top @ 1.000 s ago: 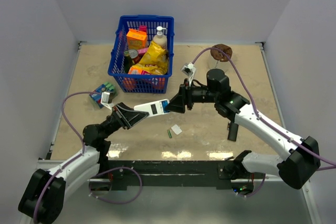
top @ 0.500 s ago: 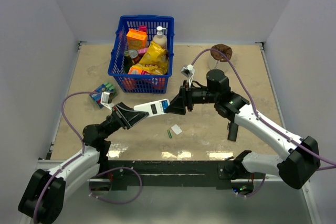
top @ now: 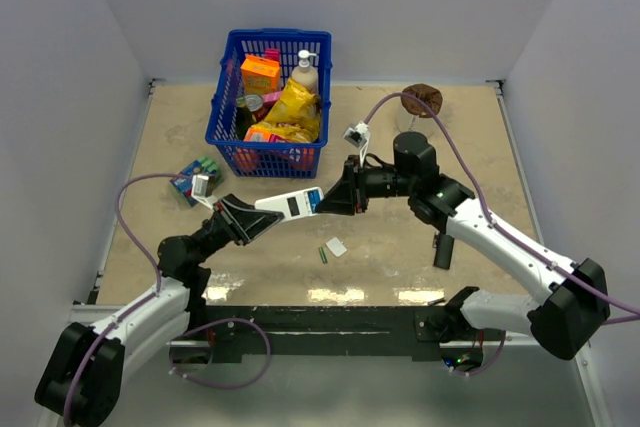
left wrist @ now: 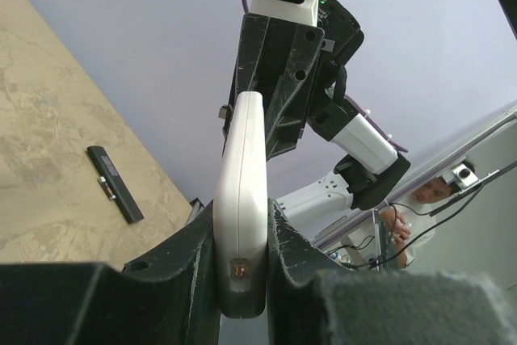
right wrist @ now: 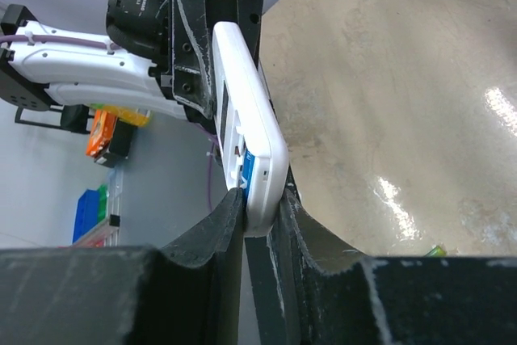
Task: Load the batteries into the remote control
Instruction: Load the battery into the remote control.
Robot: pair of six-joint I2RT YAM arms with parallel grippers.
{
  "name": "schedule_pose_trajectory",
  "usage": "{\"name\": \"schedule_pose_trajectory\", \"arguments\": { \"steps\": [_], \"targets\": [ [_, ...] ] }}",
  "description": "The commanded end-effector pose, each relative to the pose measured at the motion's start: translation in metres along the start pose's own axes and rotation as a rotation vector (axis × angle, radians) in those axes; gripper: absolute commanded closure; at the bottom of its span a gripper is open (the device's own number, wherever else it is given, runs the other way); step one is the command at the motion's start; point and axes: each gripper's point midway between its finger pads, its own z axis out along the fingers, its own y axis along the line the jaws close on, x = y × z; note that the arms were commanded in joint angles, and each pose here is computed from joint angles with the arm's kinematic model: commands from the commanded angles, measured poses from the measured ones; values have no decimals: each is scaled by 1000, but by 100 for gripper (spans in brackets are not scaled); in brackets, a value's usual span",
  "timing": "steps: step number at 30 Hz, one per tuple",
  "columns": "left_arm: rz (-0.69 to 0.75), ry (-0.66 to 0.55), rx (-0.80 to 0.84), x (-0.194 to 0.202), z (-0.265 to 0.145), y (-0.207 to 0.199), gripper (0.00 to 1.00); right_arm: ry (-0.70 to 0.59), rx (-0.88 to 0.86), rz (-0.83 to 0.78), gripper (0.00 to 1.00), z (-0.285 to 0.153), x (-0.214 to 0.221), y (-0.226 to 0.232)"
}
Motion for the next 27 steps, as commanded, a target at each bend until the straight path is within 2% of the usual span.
{"name": "schedule_pose_trajectory", "arguments": {
  "steps": [1, 4, 7, 9, 12, 13, 16, 19, 24, 27],
  "targets": [
    [109, -11, 115, -12, 11, -36, 100, -41, 17, -48, 80, 8, -17, 2],
    [118, -7, 117, -13, 12, -37, 100, -49, 46, -38, 84, 16, -18, 0],
    [124, -4, 125, -13, 13, -40, 100, -82, 93, -26, 94, 21, -26, -3],
    [131, -3, 127, -13, 13, -40, 100, -93, 115, -24, 94, 22, -30, -5],
    [129, -1, 107, -12, 13, -36, 100, -113, 150, -40, 78, 17, -35, -6],
    [130, -2, 102, -12, 13, -35, 100, -111, 160, -39, 67, 15, -34, -5],
    [145, -1, 71, -12, 13, -28, 100, -126, 222, -85, 47, 3, -43, -5],
    [160, 5, 13, -12, 15, -14, 100, -142, 261, -118, 35, -9, -51, 1],
    [204, 30, -100, -12, 16, 11, 100, -220, 359, -170, 32, -33, -66, 2],
    [228, 48, -190, -12, 14, 30, 100, -293, 450, -126, 22, -51, -70, -3]
  ]
}}
